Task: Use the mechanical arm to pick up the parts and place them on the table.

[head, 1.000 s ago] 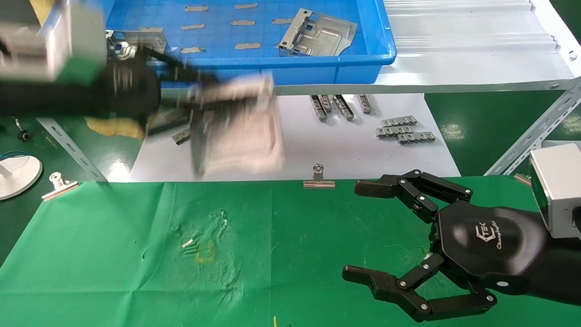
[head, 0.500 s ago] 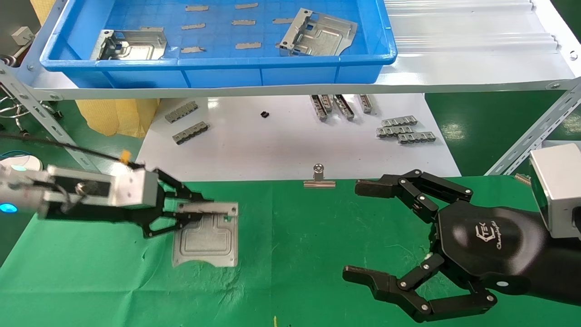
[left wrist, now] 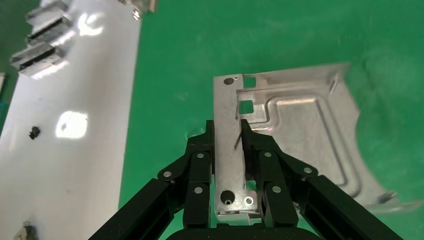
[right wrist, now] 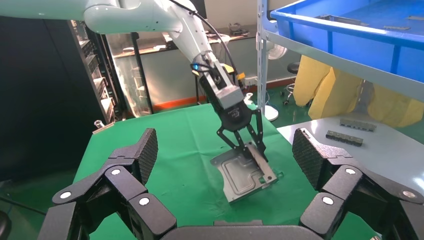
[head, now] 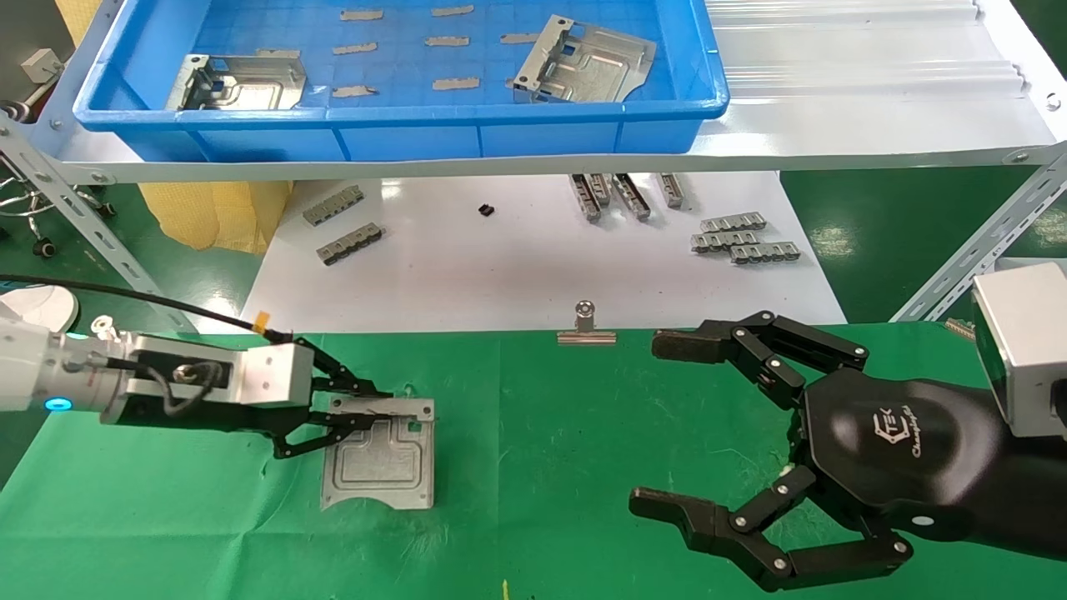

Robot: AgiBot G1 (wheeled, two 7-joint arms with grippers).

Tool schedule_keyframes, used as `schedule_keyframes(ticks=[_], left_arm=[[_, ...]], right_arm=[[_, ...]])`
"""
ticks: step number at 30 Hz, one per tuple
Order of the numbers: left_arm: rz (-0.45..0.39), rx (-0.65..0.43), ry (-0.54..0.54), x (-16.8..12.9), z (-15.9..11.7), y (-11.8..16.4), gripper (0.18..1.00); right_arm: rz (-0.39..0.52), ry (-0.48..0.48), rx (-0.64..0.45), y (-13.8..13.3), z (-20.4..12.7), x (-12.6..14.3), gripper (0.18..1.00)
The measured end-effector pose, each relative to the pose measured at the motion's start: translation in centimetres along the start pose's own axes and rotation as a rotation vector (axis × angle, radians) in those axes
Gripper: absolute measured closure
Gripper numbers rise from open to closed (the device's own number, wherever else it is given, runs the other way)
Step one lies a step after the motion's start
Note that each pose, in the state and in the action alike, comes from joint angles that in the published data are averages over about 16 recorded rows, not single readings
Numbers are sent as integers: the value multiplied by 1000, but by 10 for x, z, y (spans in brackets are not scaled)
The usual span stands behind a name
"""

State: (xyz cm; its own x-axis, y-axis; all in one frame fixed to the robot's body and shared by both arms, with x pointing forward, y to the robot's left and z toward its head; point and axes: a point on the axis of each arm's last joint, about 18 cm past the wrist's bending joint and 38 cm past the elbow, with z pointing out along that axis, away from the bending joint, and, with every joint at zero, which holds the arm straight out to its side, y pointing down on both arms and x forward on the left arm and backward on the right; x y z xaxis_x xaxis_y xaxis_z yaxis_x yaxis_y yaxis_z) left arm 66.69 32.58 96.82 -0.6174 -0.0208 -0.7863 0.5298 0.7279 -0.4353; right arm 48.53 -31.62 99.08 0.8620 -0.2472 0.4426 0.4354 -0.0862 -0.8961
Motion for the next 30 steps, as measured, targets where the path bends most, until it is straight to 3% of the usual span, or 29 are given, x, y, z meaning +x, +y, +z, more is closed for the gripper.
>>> schedule_keyframes(ticks=[8, 13, 24, 30], left_arm=[[11, 14, 4, 1, 1, -2, 850], [-37, 63, 2, 7, -4, -3, 795], [-230, 164, -25, 27, -14, 4, 576], [-271, 178, -36, 30, -14, 7, 441]], right_arm=[[0, 0, 0, 0, 0, 0, 179], [0, 0, 0, 0, 0, 0, 179], [0, 0, 0, 0, 0, 0, 179], [0, 1, 0, 0, 0, 0, 179]])
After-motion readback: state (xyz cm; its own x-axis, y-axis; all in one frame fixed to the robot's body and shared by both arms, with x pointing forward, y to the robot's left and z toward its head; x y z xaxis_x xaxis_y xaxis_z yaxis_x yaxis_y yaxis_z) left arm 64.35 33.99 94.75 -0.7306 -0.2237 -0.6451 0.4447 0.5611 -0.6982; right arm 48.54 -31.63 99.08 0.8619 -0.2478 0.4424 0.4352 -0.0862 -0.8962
